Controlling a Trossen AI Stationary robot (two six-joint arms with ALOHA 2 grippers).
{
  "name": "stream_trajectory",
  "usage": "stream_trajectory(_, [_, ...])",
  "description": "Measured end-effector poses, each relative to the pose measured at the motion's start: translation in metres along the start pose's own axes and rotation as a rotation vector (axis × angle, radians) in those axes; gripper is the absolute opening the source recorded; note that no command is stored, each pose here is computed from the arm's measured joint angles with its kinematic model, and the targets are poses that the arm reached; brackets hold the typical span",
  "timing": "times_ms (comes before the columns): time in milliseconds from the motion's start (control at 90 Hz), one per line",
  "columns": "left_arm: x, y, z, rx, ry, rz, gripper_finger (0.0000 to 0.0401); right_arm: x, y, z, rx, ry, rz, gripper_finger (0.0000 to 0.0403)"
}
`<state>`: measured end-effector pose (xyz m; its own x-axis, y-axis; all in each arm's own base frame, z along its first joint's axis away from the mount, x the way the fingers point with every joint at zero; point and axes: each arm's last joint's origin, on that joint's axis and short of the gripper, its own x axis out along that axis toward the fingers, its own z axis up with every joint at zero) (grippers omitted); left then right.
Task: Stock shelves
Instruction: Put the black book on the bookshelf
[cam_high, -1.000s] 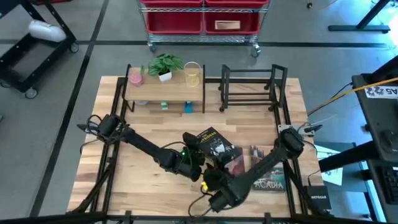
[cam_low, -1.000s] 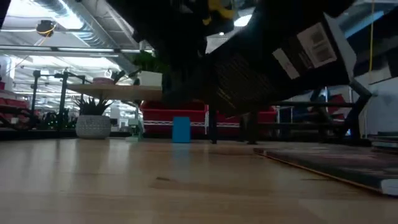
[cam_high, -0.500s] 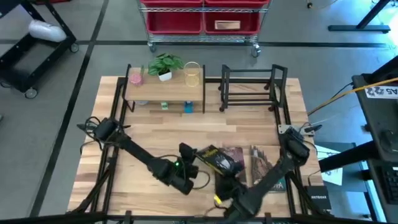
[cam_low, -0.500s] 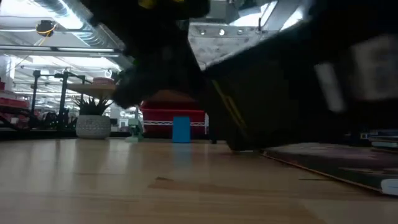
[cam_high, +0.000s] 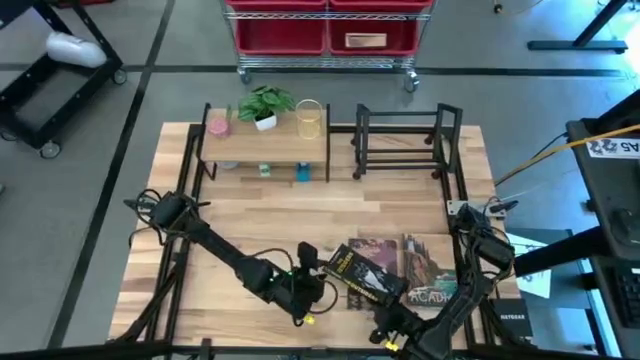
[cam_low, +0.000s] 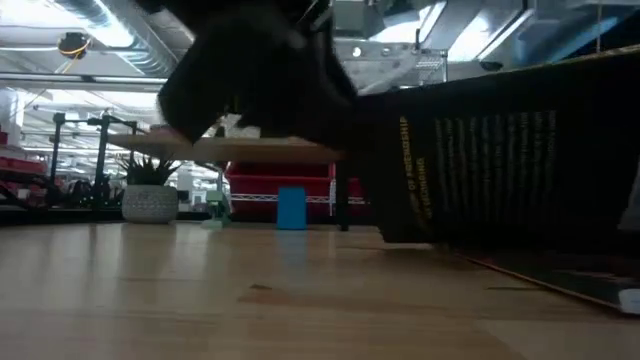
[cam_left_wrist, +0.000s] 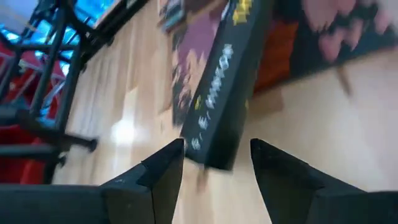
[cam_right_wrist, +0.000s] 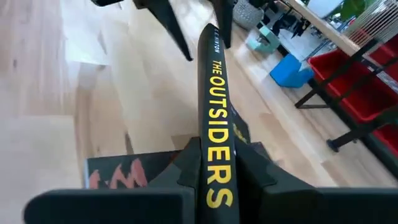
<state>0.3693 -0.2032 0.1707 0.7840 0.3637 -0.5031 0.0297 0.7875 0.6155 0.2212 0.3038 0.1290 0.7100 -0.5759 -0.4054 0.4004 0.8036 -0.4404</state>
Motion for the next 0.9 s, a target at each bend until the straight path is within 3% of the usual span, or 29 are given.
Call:
stream_trajectory(311, [0.018,0.015,0.002,-0.103,-0.029,-0.12,0.0163,-0.001,0.0,-0.001,-0.002,-0.031,-0.001,0.0034])
stream_trajectory(422, [0.023,0.013,-0.001,-0.098,-0.025,-0.139,0.0124,-0.001,0.0,0.0,-0.003,-0.034,-0.002,0.0053])
stream_trajectory(556, [0.025,0.009,-0.003,-0.083,-0.014,-0.132,0.0047,-0.001,0.0,0.001,-0.006,-0.016,-0.001,0.0062])
stream_trajectory(733, [0.017,0.004,-0.003,-0.05,0.007,0.038,0.0035,0.001,-0.004,0.023,-0.065,0.043,-0.025,0.0072])
stream_trajectory(900, [0.015,0.007,-0.006,-0.022,0.044,0.169,0.0035,0.015,-0.015,0.063,-0.059,0.174,-0.055,0.0112])
